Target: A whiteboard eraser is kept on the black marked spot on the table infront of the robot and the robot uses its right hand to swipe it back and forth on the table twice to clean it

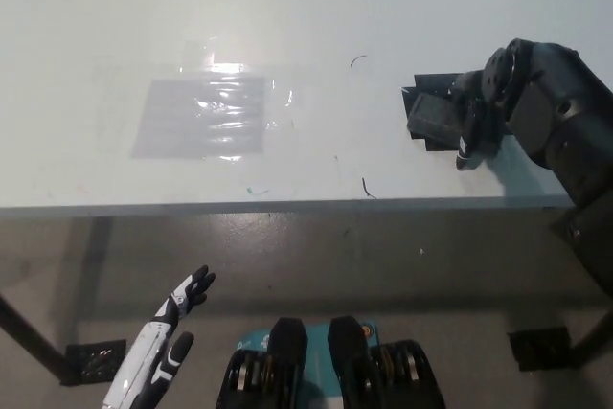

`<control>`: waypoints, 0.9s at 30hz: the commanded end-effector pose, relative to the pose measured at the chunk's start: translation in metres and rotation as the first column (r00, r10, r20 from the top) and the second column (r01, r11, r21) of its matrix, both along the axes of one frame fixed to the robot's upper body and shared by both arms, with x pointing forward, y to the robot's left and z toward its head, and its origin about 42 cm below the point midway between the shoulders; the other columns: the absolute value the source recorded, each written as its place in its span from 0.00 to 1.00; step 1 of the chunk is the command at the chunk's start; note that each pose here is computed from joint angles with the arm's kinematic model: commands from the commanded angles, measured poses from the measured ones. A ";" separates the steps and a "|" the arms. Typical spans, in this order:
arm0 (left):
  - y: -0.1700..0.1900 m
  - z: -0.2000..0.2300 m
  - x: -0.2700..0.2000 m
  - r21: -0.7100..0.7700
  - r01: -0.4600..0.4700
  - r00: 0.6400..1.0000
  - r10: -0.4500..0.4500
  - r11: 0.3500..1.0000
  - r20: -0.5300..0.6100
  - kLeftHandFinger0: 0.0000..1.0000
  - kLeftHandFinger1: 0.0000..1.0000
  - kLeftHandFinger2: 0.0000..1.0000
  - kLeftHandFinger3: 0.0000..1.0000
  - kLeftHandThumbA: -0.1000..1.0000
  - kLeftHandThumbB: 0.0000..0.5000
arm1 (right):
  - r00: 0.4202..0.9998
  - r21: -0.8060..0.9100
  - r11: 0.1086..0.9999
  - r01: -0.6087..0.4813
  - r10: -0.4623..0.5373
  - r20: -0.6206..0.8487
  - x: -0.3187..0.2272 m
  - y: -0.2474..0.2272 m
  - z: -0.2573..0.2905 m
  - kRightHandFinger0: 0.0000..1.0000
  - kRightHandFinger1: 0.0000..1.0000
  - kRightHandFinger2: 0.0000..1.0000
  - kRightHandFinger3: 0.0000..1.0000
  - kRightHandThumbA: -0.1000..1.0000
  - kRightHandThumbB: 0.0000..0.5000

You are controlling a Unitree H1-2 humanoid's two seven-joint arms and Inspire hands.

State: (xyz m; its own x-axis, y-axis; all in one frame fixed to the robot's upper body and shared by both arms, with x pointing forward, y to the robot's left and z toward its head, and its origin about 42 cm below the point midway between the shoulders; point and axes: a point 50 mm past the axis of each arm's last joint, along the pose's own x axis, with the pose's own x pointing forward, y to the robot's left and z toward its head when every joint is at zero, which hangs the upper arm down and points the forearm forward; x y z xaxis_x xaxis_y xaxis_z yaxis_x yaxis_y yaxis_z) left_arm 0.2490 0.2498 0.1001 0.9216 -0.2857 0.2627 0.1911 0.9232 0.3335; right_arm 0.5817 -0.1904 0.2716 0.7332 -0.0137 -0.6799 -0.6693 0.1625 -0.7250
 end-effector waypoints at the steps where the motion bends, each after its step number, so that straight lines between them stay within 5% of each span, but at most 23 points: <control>1: 0.004 0.010 -0.001 0.008 0.005 0.998 -0.006 1.000 0.069 1.00 1.00 1.00 1.00 1.00 0.89 | 0.997 -0.052 0.999 -0.001 0.005 0.074 0.003 -0.003 0.005 1.00 1.00 1.00 1.00 1.00 0.54; 2: 0.004 0.010 -0.001 0.011 0.005 0.998 -0.005 1.000 0.069 1.00 1.00 1.00 1.00 1.00 0.89 | 0.993 -0.039 0.999 0.032 -0.027 0.112 0.004 -0.004 0.006 1.00 1.00 1.00 1.00 1.00 0.55; 3: 0.004 0.010 -0.001 0.008 0.006 0.998 -0.007 1.000 0.067 1.00 1.00 1.00 1.00 1.00 0.90 | 0.964 -0.001 0.996 0.089 -0.086 0.253 0.007 -0.006 0.008 1.00 1.00 1.00 1.00 0.96 0.73; 9: 0.002 0.009 -0.001 0.021 0.010 0.998 -0.011 1.000 0.068 1.00 1.00 1.00 1.00 1.00 0.90 | 0.863 0.021 0.999 0.037 -0.042 0.503 0.014 -0.006 0.032 1.00 1.00 1.00 1.00 0.88 0.55; 11: 0.002 0.009 0.000 0.026 0.012 0.998 -0.014 1.000 0.068 1.00 1.00 1.00 1.00 1.00 0.88 | 0.839 0.051 0.998 0.025 -0.049 0.542 0.016 -0.005 0.042 0.69 0.73 0.75 0.96 0.80 0.52; 13: 0.003 0.009 0.000 0.032 0.015 0.998 -0.017 0.999 0.068 1.00 1.00 1.00 1.00 1.00 0.86 | 0.826 0.060 0.998 0.014 -0.045 0.562 0.017 -0.005 0.047 0.47 0.55 0.62 0.85 0.77 0.52; 14: 0.003 0.010 0.001 0.035 0.015 0.997 -0.018 0.999 0.069 1.00 1.00 1.00 1.00 1.00 0.86 | 0.821 0.064 0.998 0.010 -0.045 0.569 0.018 -0.005 0.050 0.44 0.52 0.59 0.82 0.76 0.52; 15: 0.003 0.010 0.001 0.039 0.016 0.997 -0.018 0.999 0.071 1.00 1.00 1.00 1.00 1.00 0.86 | 0.818 0.067 0.998 0.008 -0.045 0.573 0.018 -0.005 0.051 0.59 0.69 0.71 0.83 0.74 0.51; 16: 0.003 0.010 0.001 0.045 0.016 0.997 -0.019 0.999 0.073 1.00 1.00 1.00 1.00 1.00 0.86 | 0.816 0.070 0.998 0.006 -0.045 0.577 0.019 -0.005 0.053 0.59 0.69 0.71 0.83 0.74 0.51; 18: 0.003 0.011 0.002 0.048 0.018 0.997 -0.022 0.999 0.077 1.00 1.00 1.00 1.00 1.00 0.87 | 0.797 0.081 0.997 -0.002 -0.047 0.602 0.019 -0.005 0.058 0.28 0.35 0.41 0.57 0.70 0.51; 20: 0.002 0.012 0.003 0.049 0.021 0.997 -0.025 0.999 0.079 1.00 1.00 1.00 1.00 1.00 0.88 | 0.791 0.088 0.996 -0.003 -0.052 0.610 0.020 -0.006 0.060 0.08 0.14 0.23 0.37 0.66 0.51; 21: 0.002 0.012 0.003 0.049 0.024 0.997 -0.027 0.999 0.078 1.00 1.00 1.00 1.00 1.00 0.88 | 0.789 0.091 0.996 -0.004 -0.053 0.613 0.020 -0.007 0.059 0.06 0.12 0.20 0.35 0.65 0.51; 25: 0.003 0.012 0.003 0.058 0.028 0.996 -0.032 0.998 0.078 1.00 1.00 1.00 1.00 1.00 0.88 | 0.791 0.098 0.995 -0.011 -0.052 0.610 0.018 -0.012 0.053 0.25 0.31 0.40 0.47 0.62 0.53; 27: 0.004 0.014 0.004 0.064 0.029 0.996 -0.034 0.998 0.083 1.00 1.00 1.00 1.00 1.00 0.88 | 0.795 0.097 0.995 -0.006 -0.054 0.605 0.017 -0.016 0.047 0.11 0.20 0.31 0.39 0.62 0.55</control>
State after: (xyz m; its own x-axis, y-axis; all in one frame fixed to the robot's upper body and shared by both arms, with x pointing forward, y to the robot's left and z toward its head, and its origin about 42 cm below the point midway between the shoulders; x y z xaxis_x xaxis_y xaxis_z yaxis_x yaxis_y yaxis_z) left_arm 0.2500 0.2493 0.1002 0.9184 -0.3001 0.2578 0.1972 0.9122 0.3593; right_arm 0.5884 -0.1995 0.2731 0.9498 -0.0288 -0.3114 -0.2950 0.2486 -0.9226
